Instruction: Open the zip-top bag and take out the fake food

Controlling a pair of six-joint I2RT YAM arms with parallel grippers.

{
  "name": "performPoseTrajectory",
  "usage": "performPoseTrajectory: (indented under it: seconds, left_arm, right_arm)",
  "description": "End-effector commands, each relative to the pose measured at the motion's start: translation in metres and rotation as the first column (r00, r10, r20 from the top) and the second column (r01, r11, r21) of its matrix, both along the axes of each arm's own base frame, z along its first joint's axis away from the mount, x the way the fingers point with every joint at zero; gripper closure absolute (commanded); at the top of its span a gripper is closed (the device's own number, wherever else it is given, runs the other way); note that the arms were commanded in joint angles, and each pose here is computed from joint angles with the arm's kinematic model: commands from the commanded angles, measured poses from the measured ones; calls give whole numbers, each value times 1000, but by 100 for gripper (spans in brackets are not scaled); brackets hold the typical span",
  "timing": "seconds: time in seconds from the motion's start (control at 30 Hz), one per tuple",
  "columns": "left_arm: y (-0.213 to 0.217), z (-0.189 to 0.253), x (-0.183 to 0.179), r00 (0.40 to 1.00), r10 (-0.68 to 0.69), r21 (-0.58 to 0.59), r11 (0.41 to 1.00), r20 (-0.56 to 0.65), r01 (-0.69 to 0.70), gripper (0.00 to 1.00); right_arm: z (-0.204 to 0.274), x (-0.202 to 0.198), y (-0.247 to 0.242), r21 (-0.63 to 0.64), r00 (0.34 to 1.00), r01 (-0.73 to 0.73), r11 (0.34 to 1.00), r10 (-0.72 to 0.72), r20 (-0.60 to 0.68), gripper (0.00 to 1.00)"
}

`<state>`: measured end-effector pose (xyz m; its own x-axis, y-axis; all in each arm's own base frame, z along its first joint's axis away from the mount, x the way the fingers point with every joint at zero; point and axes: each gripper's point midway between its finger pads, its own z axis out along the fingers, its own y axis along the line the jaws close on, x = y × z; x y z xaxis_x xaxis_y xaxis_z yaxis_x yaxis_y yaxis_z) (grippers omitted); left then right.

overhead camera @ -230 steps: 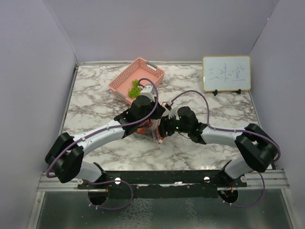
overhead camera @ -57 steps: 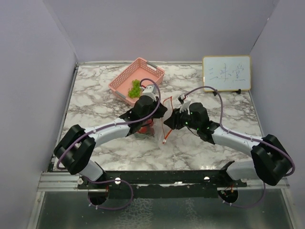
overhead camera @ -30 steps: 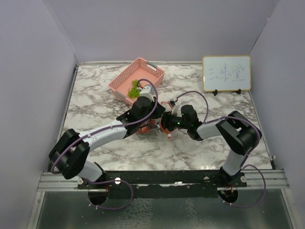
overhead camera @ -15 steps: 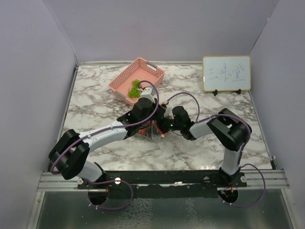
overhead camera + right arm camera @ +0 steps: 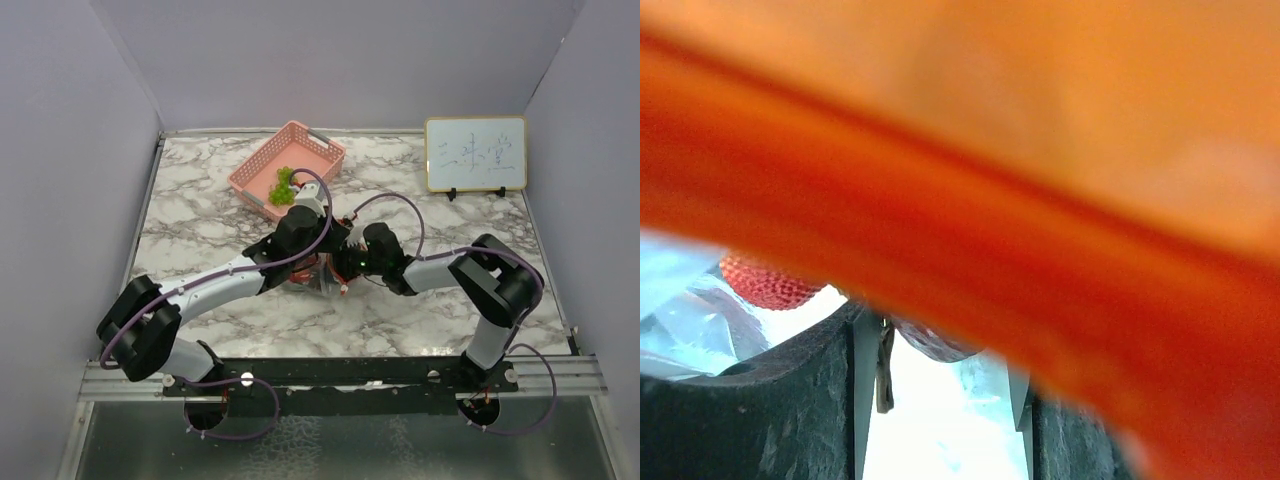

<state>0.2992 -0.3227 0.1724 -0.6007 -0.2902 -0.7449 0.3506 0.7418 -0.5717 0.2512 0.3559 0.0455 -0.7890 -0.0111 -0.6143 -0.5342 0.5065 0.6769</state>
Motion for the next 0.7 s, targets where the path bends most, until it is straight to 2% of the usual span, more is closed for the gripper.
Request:
performPoseTrajectory:
  seconds: [0.0, 0.67]
  left_arm:
    - [0, 20, -7, 999, -13, -36, 999, 45, 15, 100]
    - [34, -7, 11, 994, 112, -4, 994, -16, -112, 100]
  right_arm:
    - [15, -3, -7, -26, 999, 24, 999, -23, 48, 69]
    - [51, 0, -45, -47, 974, 194, 980, -187, 132, 69]
